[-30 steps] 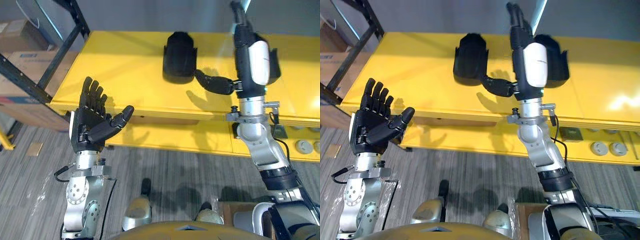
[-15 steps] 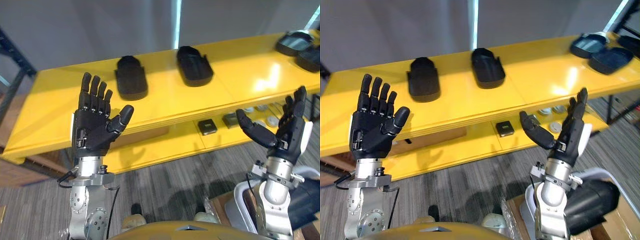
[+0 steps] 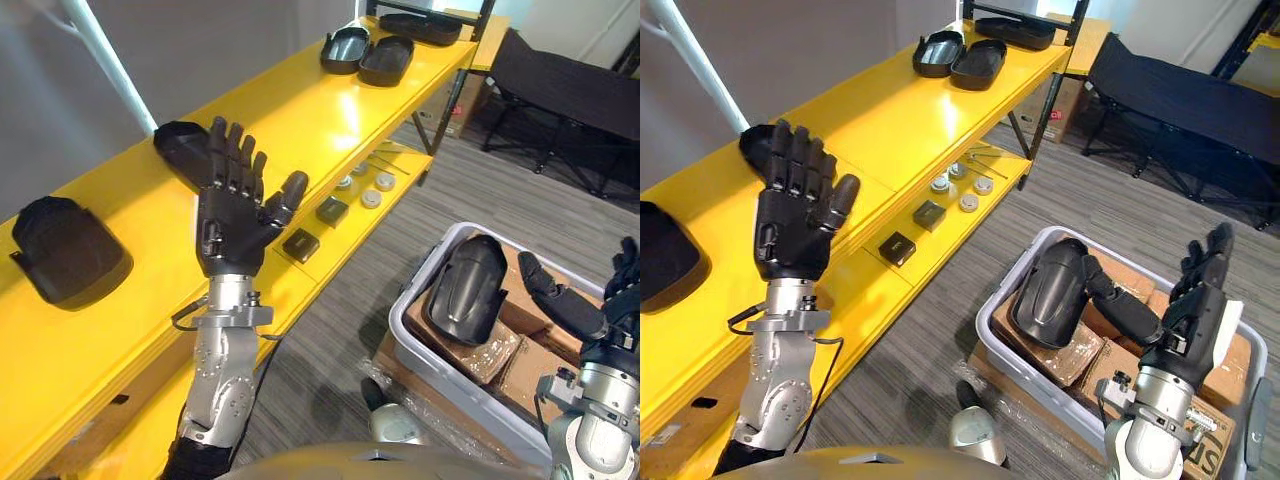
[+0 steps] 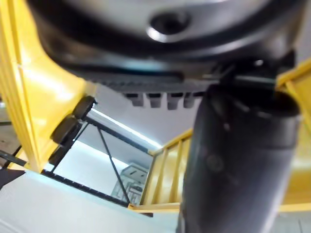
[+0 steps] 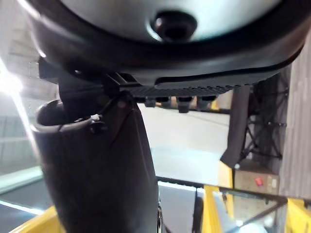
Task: Walk over and take three plastic housings, then place them on the shelf
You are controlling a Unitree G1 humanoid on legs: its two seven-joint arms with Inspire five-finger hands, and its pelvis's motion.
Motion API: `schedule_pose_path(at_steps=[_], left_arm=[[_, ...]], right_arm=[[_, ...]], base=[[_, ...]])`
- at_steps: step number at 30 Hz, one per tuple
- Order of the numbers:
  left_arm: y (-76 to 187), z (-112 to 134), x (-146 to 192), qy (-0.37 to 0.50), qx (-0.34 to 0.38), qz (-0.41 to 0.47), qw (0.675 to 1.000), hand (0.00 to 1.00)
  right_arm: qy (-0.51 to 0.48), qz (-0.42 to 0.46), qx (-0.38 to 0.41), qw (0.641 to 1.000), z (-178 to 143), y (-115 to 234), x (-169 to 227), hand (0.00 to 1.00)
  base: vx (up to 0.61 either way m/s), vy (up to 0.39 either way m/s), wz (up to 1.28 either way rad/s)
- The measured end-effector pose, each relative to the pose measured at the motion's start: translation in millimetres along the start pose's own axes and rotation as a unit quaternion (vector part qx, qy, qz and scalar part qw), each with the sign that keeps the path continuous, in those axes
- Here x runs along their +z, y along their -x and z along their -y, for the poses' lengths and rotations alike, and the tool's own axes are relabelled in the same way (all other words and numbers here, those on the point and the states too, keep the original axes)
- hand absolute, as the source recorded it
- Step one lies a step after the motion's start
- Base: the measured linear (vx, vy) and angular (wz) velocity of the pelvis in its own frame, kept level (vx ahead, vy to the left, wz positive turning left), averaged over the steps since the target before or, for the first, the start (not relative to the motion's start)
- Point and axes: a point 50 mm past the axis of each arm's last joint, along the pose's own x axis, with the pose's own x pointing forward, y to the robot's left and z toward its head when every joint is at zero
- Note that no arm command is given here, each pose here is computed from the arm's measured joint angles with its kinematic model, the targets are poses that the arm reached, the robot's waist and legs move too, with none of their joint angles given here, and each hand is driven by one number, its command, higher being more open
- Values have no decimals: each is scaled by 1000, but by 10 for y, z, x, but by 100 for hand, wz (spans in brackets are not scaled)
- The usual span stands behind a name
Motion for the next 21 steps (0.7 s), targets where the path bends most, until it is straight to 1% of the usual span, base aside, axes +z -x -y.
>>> schedule_pose_path(at_steps=[2, 3, 5, 6, 7, 10, 11, 13, 14, 15, 17, 18, 21], left_arm=[[19, -10, 1, -19, 2, -2, 1000, 100], [54, -51, 13, -23, 16, -4, 1000, 100], [140, -162, 41, -35, 42, -9, 998, 100], [211, -268, 77, -49, 65, -11, 997, 100], [272, -380, 124, -63, 87, -11, 994, 100], [320, -510, 208, -65, 109, 0, 992, 100], [318, -499, 211, -63, 107, 1, 992, 100], [286, -351, 226, -44, 73, 9, 996, 100], [275, -296, 234, -38, 59, 11, 997, 100], [258, -190, 249, -25, 30, 16, 999, 100], [253, -85, 218, -5, -1, 12, 1000, 100], [252, -81, 215, -3, -1, 12, 1000, 100], [257, -159, 206, -49, 38, 10, 998, 100]], right_arm=[[-25, 3, 36, 999, -152, -23, -14, 100], [-41, 4, 62, 997, -261, -53, -33, 100], [-51, 6, 92, 994, -384, -95, -50, 100], [-64, 5, 105, 992, -444, -126, -65, 100], [-99, -4, 110, 989, -491, -143, -91, 100], [-172, -51, 87, 980, -539, -114, -258, 100], [-178, -59, 79, 979, -544, -92, -281, 100], [-197, -77, 52, 976, -582, 21, -325, 100], [-200, -80, 47, 975, -581, 54, -333, 100], [-204, -89, 36, 974, -565, 126, -354, 100], [-210, -91, 31, 973, -515, 216, -359, 100], [-217, -89, 34, 972, -512, 216, -348, 100], [-252, -71, 84, 962, -626, 157, -284, 100]], base=[[-23, 89, -54], [-25, 149, -50], [-25, 172, -36], [-30, 181, -20], [-41, 171, -15], [-63, 112, 18], [-56, 60, 41], [-85, 83, 12], [-141, 143, -29], [-82, 84, -41], [-230, 153, -94], [-430, 138, -169], [-346, 35, -140]])
